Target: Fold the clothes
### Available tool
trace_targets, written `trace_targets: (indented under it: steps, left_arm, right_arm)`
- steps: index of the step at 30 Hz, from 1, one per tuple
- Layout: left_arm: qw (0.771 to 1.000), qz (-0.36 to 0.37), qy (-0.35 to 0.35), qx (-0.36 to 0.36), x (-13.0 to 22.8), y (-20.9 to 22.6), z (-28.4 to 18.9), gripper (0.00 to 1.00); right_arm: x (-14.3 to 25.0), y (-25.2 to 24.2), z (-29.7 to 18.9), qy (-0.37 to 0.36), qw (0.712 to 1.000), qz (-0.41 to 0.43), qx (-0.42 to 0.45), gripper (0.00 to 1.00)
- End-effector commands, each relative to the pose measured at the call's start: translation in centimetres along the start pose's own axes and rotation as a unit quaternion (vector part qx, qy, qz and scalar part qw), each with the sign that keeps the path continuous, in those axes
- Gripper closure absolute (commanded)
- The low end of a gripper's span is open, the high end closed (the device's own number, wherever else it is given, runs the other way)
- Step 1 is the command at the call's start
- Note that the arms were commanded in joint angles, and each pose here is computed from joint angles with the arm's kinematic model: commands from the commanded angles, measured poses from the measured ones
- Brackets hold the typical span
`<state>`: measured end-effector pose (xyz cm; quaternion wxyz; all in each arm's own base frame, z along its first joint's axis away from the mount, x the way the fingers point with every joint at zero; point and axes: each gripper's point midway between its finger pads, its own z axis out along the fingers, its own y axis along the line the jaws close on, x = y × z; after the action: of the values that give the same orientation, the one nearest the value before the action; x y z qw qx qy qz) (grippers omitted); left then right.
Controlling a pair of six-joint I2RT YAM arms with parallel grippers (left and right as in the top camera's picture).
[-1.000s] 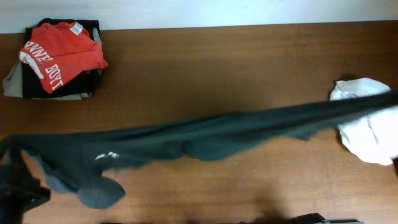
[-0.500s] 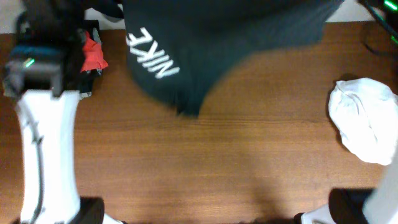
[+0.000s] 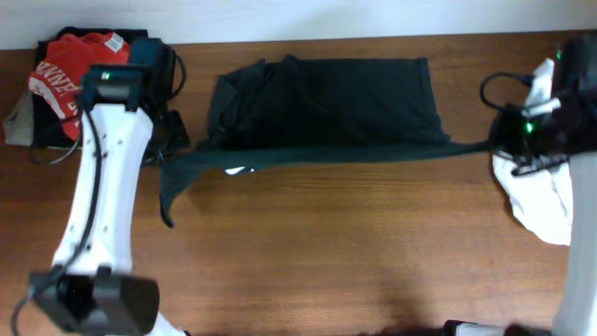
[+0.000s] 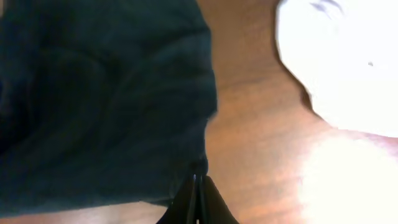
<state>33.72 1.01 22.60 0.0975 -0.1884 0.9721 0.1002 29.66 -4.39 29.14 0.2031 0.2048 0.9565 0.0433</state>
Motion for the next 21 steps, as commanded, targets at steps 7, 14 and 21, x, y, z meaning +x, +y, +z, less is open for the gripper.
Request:
trace_targets:
  steps: [7,14,21]
  left_arm:
    - [0.995,0.052,0.078,0.037,16.2,0.8,-1.8,0.76]
    - [0.992,0.057,-0.01,0.109,11.9,-3.9,0.2,0.23]
    - [0.983,0.157,-0.004,0.097,6.2,-13.0,11.6,0.2]
  right_arm:
    - [8.2,-9.3,2.4,0.046,0.982,0.145,0.109,0.96]
    - [8.1,-9.4,2.6,0.05,0.983,0.142,0.11,0.01]
    - [7.8,-7.2,5.1,0.103,0.986,0.123,0.041,0.01]
